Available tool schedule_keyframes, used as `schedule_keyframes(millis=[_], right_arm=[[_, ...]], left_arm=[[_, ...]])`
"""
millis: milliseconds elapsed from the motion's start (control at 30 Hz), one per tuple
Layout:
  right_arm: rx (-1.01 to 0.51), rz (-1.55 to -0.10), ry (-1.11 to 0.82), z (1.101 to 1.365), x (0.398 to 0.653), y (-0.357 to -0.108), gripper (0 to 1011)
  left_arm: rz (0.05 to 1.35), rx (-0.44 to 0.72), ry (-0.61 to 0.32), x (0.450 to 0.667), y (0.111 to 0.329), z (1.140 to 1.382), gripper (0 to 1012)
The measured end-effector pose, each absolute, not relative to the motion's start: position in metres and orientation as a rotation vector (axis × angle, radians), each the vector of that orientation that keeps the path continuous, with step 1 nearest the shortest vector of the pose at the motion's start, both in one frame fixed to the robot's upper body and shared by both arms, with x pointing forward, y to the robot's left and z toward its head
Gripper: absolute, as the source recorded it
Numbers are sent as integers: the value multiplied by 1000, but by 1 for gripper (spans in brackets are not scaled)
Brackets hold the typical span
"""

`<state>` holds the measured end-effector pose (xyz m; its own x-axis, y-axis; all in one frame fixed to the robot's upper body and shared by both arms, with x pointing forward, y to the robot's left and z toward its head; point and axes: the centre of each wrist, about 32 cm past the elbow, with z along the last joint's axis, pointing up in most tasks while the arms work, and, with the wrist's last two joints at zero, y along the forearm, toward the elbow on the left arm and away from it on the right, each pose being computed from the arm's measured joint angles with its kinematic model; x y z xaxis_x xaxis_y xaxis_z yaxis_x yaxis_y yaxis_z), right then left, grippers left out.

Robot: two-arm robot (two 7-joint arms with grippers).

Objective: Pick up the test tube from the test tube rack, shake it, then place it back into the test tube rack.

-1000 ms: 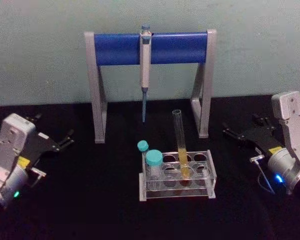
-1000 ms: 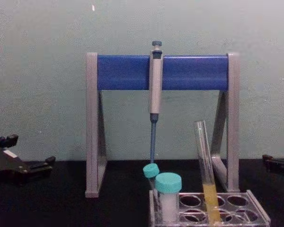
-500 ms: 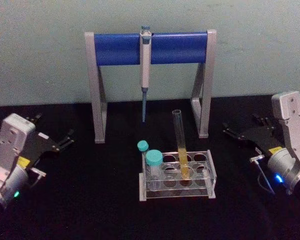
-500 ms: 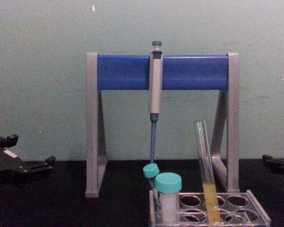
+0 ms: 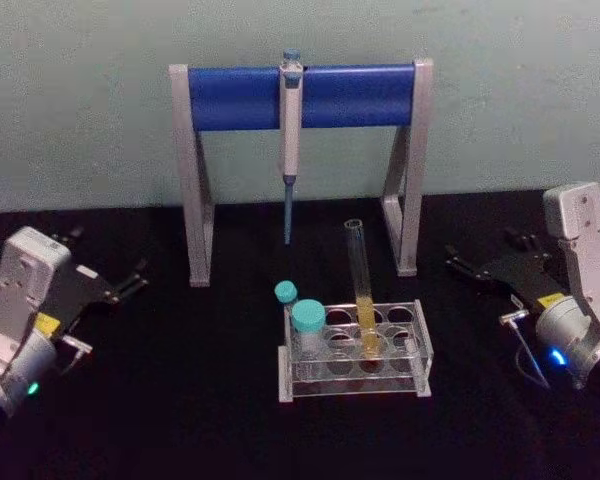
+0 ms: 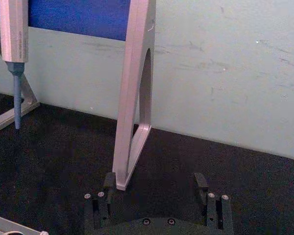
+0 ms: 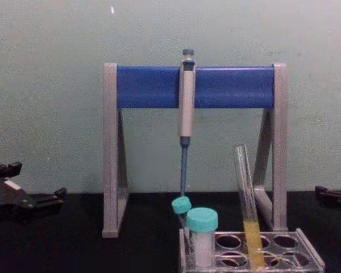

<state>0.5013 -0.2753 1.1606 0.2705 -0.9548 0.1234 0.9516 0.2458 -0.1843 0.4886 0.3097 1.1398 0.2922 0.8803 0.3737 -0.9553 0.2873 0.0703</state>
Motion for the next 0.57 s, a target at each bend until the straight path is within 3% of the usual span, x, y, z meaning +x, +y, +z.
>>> schedule_keyframes(millis=[567], right_arm=[[-240, -1301, 15, 1161, 501, -275, 1000]], left_arm=[[1248, 304, -285, 489, 310, 1140, 1001]])
